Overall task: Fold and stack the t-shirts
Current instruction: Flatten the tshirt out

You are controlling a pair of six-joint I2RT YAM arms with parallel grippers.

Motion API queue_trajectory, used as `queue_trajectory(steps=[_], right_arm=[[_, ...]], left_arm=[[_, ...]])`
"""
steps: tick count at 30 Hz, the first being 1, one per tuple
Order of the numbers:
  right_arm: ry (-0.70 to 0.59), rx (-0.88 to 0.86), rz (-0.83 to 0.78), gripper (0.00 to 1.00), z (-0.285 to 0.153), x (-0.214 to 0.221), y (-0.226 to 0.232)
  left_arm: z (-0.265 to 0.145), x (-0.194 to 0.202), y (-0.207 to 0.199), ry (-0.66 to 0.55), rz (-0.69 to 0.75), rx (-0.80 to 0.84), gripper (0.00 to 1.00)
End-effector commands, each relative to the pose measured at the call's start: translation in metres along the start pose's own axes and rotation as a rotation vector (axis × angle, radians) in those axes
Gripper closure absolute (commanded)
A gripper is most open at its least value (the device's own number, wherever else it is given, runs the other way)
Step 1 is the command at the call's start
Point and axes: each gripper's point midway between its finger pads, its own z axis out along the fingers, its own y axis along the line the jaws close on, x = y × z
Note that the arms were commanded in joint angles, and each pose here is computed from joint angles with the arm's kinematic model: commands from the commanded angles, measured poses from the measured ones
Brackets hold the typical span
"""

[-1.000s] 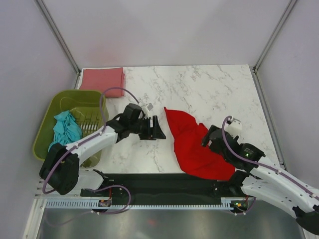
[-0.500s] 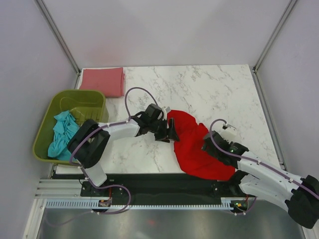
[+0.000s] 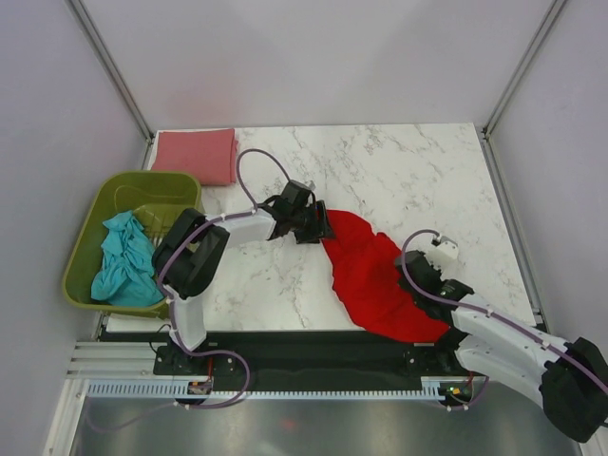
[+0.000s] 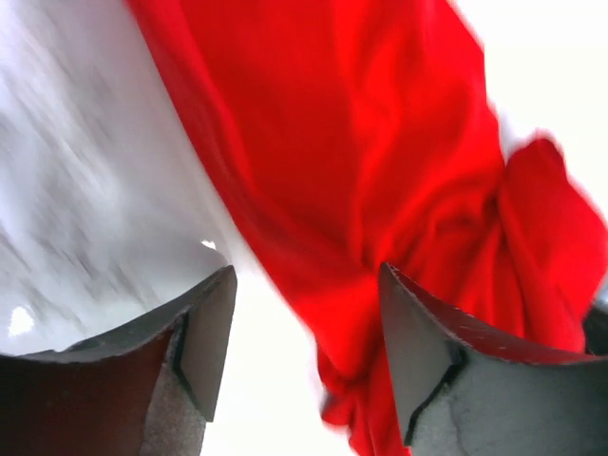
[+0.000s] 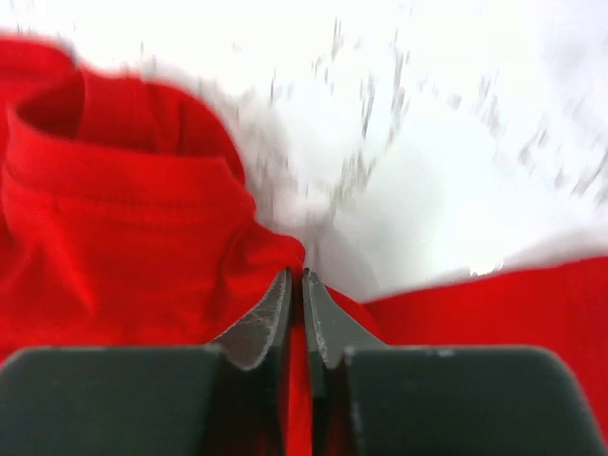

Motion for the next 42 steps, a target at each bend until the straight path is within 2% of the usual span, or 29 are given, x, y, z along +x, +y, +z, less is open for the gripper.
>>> queue_trajectory(steps=[1, 2, 3, 5, 6, 8, 9, 10, 13, 21, 26, 29, 32, 35, 37, 42], right_arm=[[-0.198, 0.003, -0.012, 0.88, 0.008, -0.065, 0.028], [-0.224, 0.008, -0.01, 0.91, 0.011, -0.076, 0.033], [-0.259, 0.031, -0.013, 0.94, 0.013, -0.099, 0.037], [-0.232, 0.082, -0.047, 1.0, 0.028, -0.11, 0.038], [-0.235, 0.064, -0.011, 1.0, 0.03, -0.137, 0.049], [-0.201, 0.101, -0.052, 1.0, 0.038, -0.152, 0.048], [-0.234, 0.105, -0.012, 1.0, 0.034, -0.184, 0.055], [-0.222, 0.13, -0.022, 1.0, 0.036, -0.192, 0.053], [-0.228, 0.161, -0.023, 1.0, 0.027, -0.23, 0.056], [-0.19, 0.189, -0.032, 1.0, 0.031, -0.257, 0.041], [-0.212, 0.141, -0.086, 1.0, 0.018, -0.274, 0.053], [-0.278, 0.117, -0.078, 1.0, -0.003, -0.299, 0.063], [-0.376, 0.091, -0.053, 1.0, -0.035, -0.337, 0.076], [-0.509, 0.025, 0.003, 1.0, -0.098, -0.379, 0.089], [-0.561, 0.001, 0.024, 1.0, -0.127, -0.388, 0.087], [-0.742, -0.104, 0.104, 1.0, -0.219, -0.403, 0.076]], left_arm=[[0.014, -0.045, 0.001, -0.103, -0.006, -0.038, 0.4], [0.017, -0.049, 0.002, -0.101, -0.007, -0.044, 0.65], [0.021, -0.053, 0.011, -0.089, -0.023, -0.063, 0.76], [0.013, -0.071, 0.007, -0.099, -0.035, -0.049, 0.98], [0.0, -0.088, 0.008, -0.133, -0.045, -0.045, 0.98], [-0.023, -0.109, 0.007, -0.188, -0.026, -0.058, 0.98], [-0.035, -0.123, 0.013, -0.229, -0.027, -0.082, 0.98], [-0.054, -0.138, 0.002, -0.274, 0.005, -0.065, 0.98], [-0.079, -0.151, -0.002, -0.293, 0.036, -0.069, 0.98], [-0.09, -0.133, -0.008, -0.237, 0.071, -0.034, 0.98], [-0.103, -0.113, 0.018, -0.245, 0.055, -0.128, 0.98], [-0.124, -0.121, 0.007, -0.29, 0.086, -0.121, 0.98], [-0.165, -0.144, -0.035, -0.358, 0.123, -0.032, 0.98], [-0.229, -0.164, -0.079, -0.485, 0.139, 0.054, 0.98], [-0.27, -0.163, -0.095, -0.562, 0.154, 0.095, 0.98], [-0.319, -0.145, -0.114, -0.627, 0.159, 0.186, 0.98]])
